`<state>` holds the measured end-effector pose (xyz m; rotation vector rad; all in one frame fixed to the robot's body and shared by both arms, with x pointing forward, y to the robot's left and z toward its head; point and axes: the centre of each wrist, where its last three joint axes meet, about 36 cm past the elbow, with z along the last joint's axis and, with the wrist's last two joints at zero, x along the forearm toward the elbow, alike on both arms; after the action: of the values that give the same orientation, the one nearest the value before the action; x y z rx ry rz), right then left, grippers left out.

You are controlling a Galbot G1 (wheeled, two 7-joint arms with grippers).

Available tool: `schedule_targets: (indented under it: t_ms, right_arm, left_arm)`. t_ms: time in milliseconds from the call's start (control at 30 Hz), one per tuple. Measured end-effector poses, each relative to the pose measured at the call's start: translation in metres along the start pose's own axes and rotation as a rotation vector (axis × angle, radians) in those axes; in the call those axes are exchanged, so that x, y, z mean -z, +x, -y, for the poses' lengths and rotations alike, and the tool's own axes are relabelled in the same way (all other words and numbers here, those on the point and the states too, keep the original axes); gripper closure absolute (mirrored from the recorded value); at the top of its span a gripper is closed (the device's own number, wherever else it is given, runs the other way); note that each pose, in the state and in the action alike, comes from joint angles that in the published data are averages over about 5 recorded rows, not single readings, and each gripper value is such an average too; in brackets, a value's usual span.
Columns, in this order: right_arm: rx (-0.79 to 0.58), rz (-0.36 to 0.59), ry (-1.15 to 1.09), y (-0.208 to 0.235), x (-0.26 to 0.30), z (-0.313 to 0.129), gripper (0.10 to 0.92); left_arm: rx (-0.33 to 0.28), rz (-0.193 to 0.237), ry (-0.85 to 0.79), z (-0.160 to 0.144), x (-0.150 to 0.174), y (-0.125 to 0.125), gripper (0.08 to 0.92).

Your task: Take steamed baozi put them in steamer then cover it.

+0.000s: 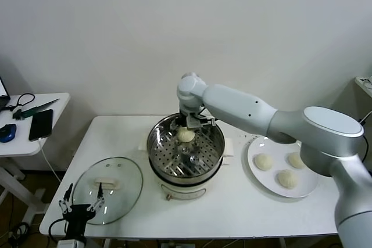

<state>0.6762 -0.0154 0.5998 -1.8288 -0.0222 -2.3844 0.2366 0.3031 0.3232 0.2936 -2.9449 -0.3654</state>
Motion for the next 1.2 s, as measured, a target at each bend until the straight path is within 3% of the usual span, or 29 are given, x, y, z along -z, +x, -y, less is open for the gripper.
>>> schedule_targets:
  t_ms: [333, 667, 967, 1200]
  right_arm:
    - [-0.038, -0.011, -0.092, 0.056, -0.009, -0.038, 0.200]
    - [-0.127, -0.036, -0.489, 0.108, -0.005, -0.151, 0.200]
    - [-0.127, -0.024, -1.084, 0.100, 0.028, -0.278, 0.200]
    - [-0.085, 0.050, -1.382, 0.059, 0.057, -0.338, 0.200]
  left_arm:
    - [-0.002, 0.001, 0.000, 0.002, 0.002, 0.004, 0.177]
    - [-0.011, 0.023, 0.012, 0.005, 0.016, 0.006, 0.177]
    - [-0.020, 0.042, 0.017, 0.008, 0.023, 0.004, 0.177]
    - [-0.014, 0.042, 0.015, 0.007, 0.025, 0.005, 0.177]
